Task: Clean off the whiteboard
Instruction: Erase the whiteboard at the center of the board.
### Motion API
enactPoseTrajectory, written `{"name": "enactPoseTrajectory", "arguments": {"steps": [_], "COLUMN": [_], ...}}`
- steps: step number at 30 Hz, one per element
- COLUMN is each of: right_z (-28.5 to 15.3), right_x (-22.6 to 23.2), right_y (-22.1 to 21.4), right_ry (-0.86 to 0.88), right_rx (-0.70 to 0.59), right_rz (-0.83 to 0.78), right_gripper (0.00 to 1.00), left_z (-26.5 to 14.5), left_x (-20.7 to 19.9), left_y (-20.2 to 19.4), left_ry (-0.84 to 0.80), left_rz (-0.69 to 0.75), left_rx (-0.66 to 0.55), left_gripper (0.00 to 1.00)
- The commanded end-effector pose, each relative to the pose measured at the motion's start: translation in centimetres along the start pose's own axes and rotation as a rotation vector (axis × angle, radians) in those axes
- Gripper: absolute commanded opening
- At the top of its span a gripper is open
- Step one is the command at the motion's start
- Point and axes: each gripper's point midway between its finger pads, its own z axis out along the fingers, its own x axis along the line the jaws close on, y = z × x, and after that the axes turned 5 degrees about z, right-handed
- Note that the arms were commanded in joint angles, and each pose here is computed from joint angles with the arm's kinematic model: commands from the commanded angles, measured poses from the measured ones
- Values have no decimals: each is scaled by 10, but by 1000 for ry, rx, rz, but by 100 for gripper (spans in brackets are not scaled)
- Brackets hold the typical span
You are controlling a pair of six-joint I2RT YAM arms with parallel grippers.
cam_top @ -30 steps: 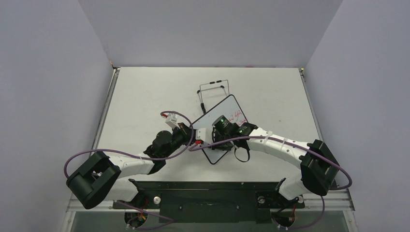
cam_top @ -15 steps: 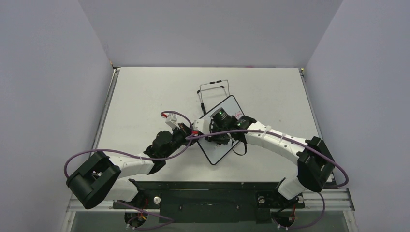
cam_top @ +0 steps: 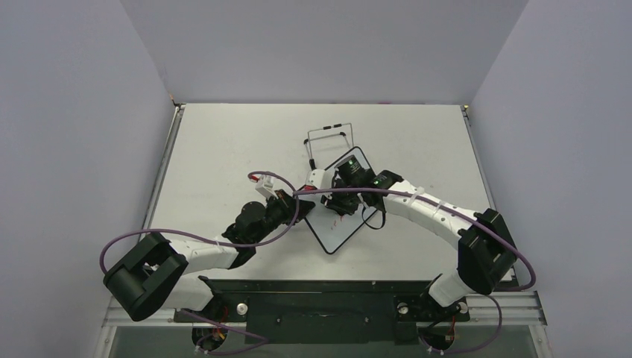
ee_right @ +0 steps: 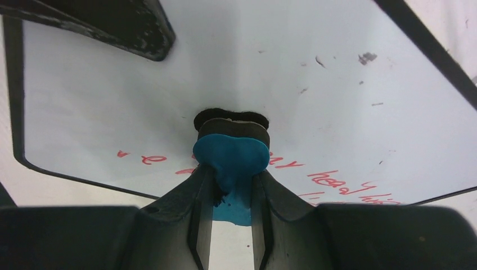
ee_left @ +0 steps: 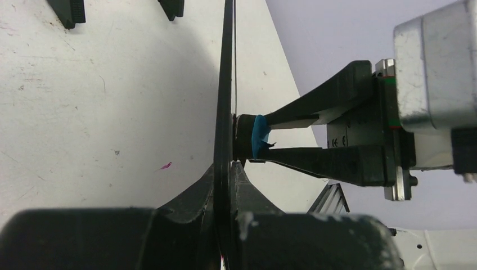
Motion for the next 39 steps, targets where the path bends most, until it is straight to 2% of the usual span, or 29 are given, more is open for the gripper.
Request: {"name": "enactPoseTrajectory", "arguments": {"steps": [1,5,7,10,14,17,22,25,28,33,36,39], "right_z": [2,2,4,3,-1,-6,-7,1,6,3,-4,-6], "right_x": [14,48,44,14,-21,-31,5,41,46,7,-14,-14], "right_y": [37,9,-8,-18,1,25,33,13,-7,-8,11,31], "right_ry": [21,120,117,46,-57,-73,30,114,135,59,-9,3], "right_rx": [-102,-57,-20,5,-37,-88,-106,-64,-15,-19,-67,-109], "right_rz": [-82,-177,-168,-101,-47,-35,-105,-184,-182,-84,-50,-47], "right_gripper": [0,0,0,0,0,0,0,0,0,0,0,0], "left_z": [-1,-1,-1,-2,-2,-3,-3,-4,-4,-5,-5,-4], "left_x": [-67,-69,-70,-71,-70,-70,-70,-71,-71,-71,-71,-71], "left_y": [31,32,34,33,32,33,34,35,34,34,34,32], "left_ry": [-246,-250,-254,-258,-259,-253,-252,-258,-261,-261,-263,-264], "left_rz": [-26,-25,-24,-24,-25,-21,-17,-19,-20,-20,-23,-26], "left_rx": [-80,-85,-86,-82,-81,-81,-85,-86,-86,-87,-85,-80], "left_gripper": [0,0,0,0,0,0,0,0,0,0,0,0]}}
